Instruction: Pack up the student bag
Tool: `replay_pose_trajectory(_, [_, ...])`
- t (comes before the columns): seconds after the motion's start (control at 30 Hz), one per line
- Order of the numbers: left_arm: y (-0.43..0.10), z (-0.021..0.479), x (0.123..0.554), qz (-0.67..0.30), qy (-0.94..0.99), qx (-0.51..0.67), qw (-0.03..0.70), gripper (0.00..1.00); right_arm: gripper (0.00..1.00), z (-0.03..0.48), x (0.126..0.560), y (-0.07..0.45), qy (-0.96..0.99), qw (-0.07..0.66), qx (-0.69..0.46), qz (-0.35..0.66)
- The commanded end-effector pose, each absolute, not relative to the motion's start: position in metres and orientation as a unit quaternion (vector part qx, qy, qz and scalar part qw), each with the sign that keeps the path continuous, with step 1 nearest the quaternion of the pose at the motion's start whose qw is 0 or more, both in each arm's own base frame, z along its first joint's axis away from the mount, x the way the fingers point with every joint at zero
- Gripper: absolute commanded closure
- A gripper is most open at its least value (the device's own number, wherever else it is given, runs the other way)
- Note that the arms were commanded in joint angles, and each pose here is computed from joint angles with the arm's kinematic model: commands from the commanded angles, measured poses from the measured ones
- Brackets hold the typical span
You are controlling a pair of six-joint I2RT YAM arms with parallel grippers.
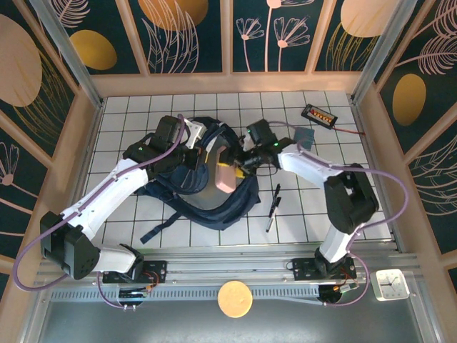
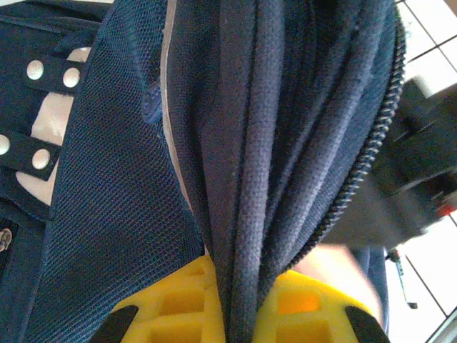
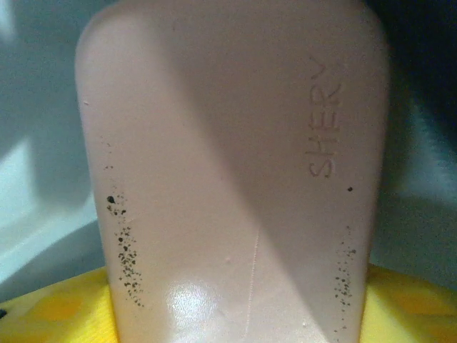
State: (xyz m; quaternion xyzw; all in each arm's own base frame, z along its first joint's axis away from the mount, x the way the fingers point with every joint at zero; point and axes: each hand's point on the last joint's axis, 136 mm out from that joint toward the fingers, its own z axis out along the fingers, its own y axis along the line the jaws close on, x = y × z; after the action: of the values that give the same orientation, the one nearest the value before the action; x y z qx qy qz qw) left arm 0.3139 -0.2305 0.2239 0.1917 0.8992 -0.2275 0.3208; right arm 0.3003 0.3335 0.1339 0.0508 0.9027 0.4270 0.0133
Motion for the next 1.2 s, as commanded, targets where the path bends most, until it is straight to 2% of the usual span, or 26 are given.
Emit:
replay_pose_trajectory(0.0, [-0.248, 0.300, 0.321, -0.300, 0.835, 0.189, 0.420, 1.00, 0.39, 0.151, 0.317, 0.368, 0.872, 0.027, 0.064, 0.485])
replay_pose_trajectory(0.03, [-0.247, 0.301, 0.320, -0.304, 0.834, 0.187, 0.421, 1.00, 0.38, 0.148, 0.321, 0.374, 0.871, 0.031, 0.062, 0.486])
replay_pose_trajectory(0.13, [-0.246, 0.299, 0.316, -0.310, 0.834, 0.182, 0.419, 1.00, 0.23, 0.144, 0.339, 0.390, 0.869, 0.043, 0.055, 0.490])
replay_pose_trajectory(0.23, [-0.244, 0.294, 0.315, -0.307, 0.837, 0.179, 0.417, 1.00, 0.14, 0.157, 0.351, 0.404, 0.852, 0.057, 0.042, 0.518])
replay_pose_trajectory(0.3, [-0.244, 0.291, 0.315, -0.305, 0.838, 0.178, 0.416, 1.00, 0.01, 0.166, 0.351, 0.405, 0.845, 0.064, 0.040, 0.529])
replay_pose_trajectory(0.47, [-0.243, 0.283, 0.317, -0.301, 0.842, 0.175, 0.412, 1.00, 0.01, 0.168, 0.342, 0.386, 0.855, 0.070, 0.046, 0.513])
replay_pose_trajectory(0.6, [-0.243, 0.276, 0.319, -0.298, 0.845, 0.173, 0.409, 1.00, 0.01, 0.190, 0.338, 0.359, 0.871, 0.113, 0.040, 0.476])
replay_pose_trajectory(0.83, [-0.241, 0.260, 0.321, -0.282, 0.854, 0.177, 0.400, 1.00, 0.01, 0.221, 0.340, 0.258, 0.904, 0.202, 0.081, 0.368])
replay_pose_trajectory(1.03, [-0.242, 0.258, 0.321, -0.285, 0.854, 0.180, 0.397, 1.00, 0.01, 0.191, 0.365, 0.145, 0.934, 0.235, 0.133, 0.232])
replay_pose_trajectory(1.17, [-0.240, 0.260, 0.321, -0.281, 0.855, 0.180, 0.398, 1.00, 0.01, 0.153, 0.386, 0.101, 0.958, 0.211, 0.119, 0.151])
